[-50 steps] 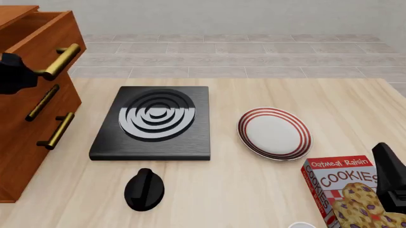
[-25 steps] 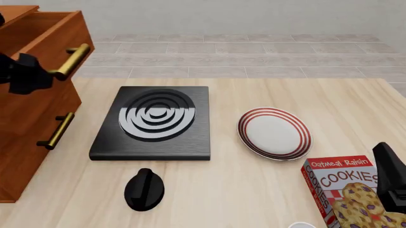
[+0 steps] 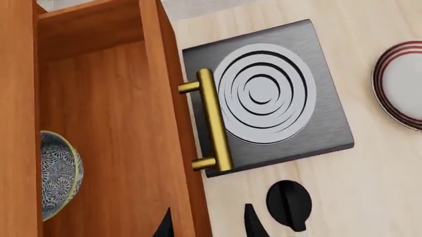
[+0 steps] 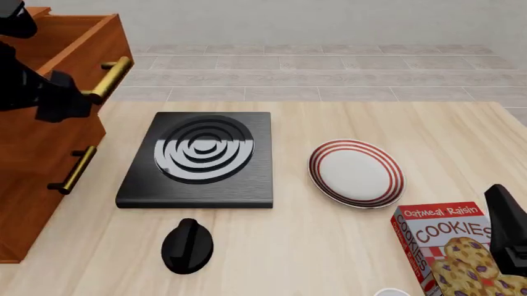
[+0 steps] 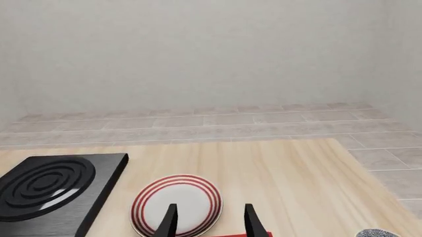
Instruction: Pick the akita bowl in the top layer of the wooden cabinet and place it on the plate.
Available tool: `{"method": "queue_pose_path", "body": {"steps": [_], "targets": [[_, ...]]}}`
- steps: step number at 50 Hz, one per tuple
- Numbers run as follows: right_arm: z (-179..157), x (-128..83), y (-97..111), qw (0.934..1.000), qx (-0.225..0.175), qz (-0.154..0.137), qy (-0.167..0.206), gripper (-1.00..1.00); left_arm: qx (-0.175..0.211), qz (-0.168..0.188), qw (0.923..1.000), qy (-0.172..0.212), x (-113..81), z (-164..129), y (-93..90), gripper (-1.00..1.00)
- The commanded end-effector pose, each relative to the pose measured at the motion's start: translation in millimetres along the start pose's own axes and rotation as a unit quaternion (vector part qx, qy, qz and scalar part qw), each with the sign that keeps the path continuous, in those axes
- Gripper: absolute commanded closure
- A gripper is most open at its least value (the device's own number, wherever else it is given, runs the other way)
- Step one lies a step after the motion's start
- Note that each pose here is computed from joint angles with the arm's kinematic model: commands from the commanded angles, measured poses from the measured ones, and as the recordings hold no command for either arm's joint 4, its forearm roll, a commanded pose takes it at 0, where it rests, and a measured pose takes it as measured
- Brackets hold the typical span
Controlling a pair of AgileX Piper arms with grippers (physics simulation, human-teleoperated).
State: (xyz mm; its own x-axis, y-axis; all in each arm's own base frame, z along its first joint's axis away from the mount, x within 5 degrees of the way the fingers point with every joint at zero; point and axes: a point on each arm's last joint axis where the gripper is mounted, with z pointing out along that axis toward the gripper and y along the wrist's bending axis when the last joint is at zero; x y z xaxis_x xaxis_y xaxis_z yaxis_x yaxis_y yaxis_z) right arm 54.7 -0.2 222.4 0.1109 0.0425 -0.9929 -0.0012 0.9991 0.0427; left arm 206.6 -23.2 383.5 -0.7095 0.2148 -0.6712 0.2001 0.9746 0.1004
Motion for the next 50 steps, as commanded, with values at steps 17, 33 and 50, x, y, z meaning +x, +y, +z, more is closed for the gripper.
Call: {"method": "queue_pose_path", "body": {"steps": [17, 33, 50], "targets": [[0, 0, 0, 1.0000, -0.001, -0.003, -0.001, -1.00, 0.052, 0.022, 0.9984, 0.003, -13.6, 9, -28.4, -1.00], [0, 0, 0, 1.0000, 0.000, -0.002, -0.001, -1.00, 0.070, 0.014, 0.9974, -0.007, -21.9, 4, -40.0, -1.00], [0, 0, 0, 1.0000, -0.001, -0.003, -0.003, -1.00, 0.080, 0.001, 0.9966, -0.019, -28.6, -3, -45.8, -1.00]]}}
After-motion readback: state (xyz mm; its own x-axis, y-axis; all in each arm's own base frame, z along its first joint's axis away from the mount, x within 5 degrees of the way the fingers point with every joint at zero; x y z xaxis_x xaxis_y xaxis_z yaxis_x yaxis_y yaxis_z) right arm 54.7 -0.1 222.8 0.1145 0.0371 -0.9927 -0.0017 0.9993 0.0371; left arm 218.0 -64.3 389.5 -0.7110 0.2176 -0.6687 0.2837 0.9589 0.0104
